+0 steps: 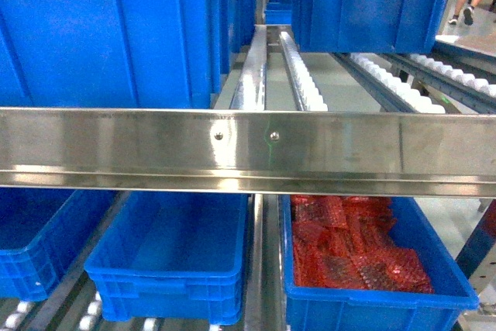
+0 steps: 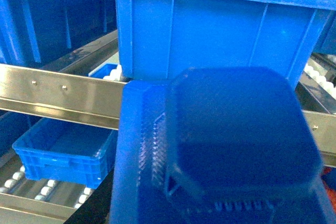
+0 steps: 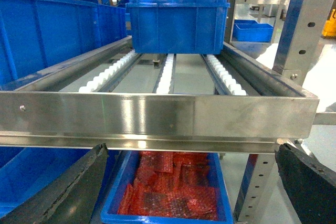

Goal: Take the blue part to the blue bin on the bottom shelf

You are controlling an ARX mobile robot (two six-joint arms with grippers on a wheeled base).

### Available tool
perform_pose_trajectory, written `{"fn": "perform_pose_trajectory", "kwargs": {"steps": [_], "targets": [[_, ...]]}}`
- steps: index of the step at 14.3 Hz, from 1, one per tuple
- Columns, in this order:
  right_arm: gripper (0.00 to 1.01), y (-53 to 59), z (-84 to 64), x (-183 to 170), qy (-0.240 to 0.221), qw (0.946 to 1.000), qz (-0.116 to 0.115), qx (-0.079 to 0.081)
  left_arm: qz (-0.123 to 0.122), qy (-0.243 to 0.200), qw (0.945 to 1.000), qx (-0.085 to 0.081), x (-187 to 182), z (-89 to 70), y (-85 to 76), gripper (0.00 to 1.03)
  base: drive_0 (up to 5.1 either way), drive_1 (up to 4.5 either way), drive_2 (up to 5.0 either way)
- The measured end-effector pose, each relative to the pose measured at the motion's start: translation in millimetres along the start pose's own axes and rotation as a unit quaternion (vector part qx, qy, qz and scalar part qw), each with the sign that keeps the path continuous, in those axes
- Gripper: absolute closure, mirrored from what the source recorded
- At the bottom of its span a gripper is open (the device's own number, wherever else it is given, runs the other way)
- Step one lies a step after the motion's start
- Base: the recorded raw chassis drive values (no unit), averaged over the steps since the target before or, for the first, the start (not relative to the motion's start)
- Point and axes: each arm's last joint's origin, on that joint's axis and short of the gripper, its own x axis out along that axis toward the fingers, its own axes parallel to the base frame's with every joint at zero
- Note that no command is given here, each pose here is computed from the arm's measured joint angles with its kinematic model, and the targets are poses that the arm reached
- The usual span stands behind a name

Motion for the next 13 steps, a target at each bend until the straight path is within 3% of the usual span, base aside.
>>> {"fn": "perform_pose_trajectory", "kwargs": {"steps": [6,13], "targets": [[0.03,0.0,0.0,0.0,0.0,1.0,0.0,0.0,0.0,0.0,1.0,0.0,0.0,-0.1,0.0,0.59,-4.9,2.46,2.5],[0.03,-0.1,0.0,0.0,0.0,1.0,-0.001,0.0,0.0,-0.001,1.0,0.0,0.0,0.1,0.0,0.59,0.0,0.0,0.0]]}}
